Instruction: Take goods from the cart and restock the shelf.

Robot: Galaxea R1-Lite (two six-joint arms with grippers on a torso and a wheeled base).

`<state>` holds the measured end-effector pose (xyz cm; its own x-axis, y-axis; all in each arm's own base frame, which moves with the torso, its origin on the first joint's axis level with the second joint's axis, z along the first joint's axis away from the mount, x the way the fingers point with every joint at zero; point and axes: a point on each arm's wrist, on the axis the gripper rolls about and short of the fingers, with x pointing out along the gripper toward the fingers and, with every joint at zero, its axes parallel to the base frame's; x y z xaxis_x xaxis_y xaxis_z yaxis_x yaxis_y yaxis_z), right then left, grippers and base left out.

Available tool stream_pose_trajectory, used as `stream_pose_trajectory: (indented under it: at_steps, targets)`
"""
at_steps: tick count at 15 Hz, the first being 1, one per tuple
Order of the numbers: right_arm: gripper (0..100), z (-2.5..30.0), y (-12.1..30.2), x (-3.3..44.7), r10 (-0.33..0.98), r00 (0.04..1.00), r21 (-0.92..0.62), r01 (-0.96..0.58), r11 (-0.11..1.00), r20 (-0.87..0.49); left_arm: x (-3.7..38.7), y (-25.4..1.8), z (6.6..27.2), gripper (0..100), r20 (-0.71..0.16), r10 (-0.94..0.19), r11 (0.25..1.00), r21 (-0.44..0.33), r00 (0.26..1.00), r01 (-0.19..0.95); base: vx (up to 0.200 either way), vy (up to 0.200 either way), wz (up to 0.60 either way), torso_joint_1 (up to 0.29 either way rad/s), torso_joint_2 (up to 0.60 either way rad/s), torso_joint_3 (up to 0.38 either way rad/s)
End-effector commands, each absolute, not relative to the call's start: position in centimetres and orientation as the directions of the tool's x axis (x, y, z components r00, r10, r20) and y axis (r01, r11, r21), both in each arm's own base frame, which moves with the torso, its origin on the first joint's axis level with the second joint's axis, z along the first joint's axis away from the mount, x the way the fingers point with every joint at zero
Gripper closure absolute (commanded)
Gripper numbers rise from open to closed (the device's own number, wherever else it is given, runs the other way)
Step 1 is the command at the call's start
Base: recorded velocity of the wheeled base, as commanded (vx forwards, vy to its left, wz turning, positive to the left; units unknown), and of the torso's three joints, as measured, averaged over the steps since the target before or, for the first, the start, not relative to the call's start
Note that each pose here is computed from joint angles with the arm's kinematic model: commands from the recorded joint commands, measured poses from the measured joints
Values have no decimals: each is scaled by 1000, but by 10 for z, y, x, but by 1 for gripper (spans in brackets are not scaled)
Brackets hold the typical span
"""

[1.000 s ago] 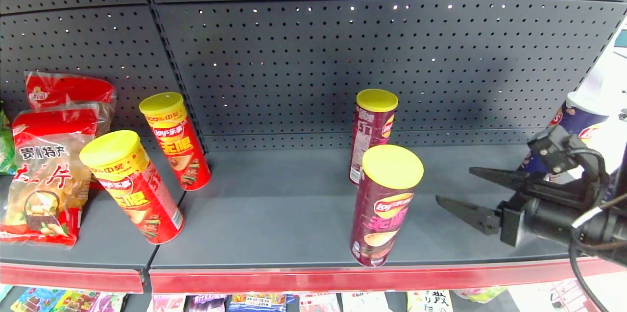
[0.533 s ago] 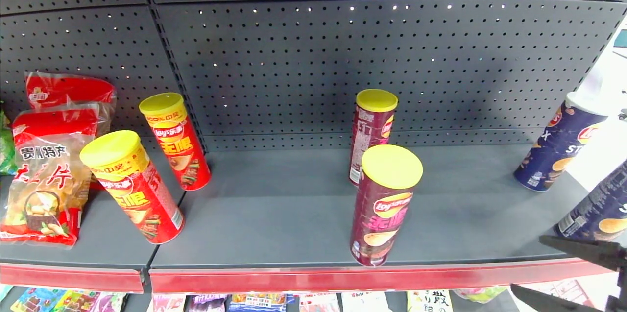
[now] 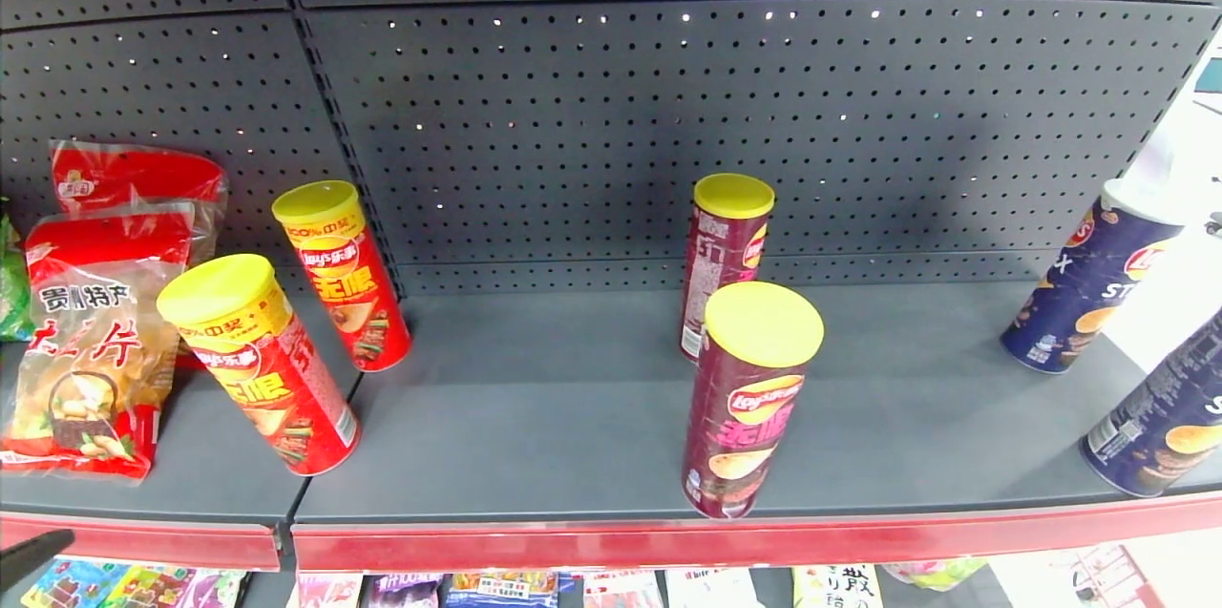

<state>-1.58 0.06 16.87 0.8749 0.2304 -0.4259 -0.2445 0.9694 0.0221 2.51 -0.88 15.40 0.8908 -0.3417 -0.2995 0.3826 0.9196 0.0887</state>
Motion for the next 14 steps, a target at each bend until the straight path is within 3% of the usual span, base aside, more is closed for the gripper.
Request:
stream_pose_trajectory:
  at_steps: [1, 3, 7, 9, 14]
  targets:
    - [0, 155, 3, -39, 54, 935, 12, -53, 999, -350, 48, -17, 157, 0, -382, -428, 870, 71, 819, 488, 0, 0, 0, 0, 0, 0]
    - [0, 129, 8, -52, -38, 959, 7, 42, 999, -280, 76, -32, 166, 0, -391, -538, 796, 55, 747, 602, 0, 0, 0, 0, 0, 0]
    - [0, 114, 9, -47, -22, 958, 8, 25, 1000, -286, 120, -59, 175, 0, -385, -598, 746, 53, 702, 664, 0, 0, 0, 0, 0, 0]
    - [0, 91, 8, -27, 43, 976, 3, -43, 999, -211, 142, -83, 174, 0, -429, -641, 692, 38, 637, 721, 0, 0, 0, 0, 0, 0]
    - [0, 86, 11, -19, 242, 965, -28, -246, 969, -100, 161, -125, 170, 0, -491, -674, 641, -18, 552, 768, 0, 0, 0, 0, 0, 0]
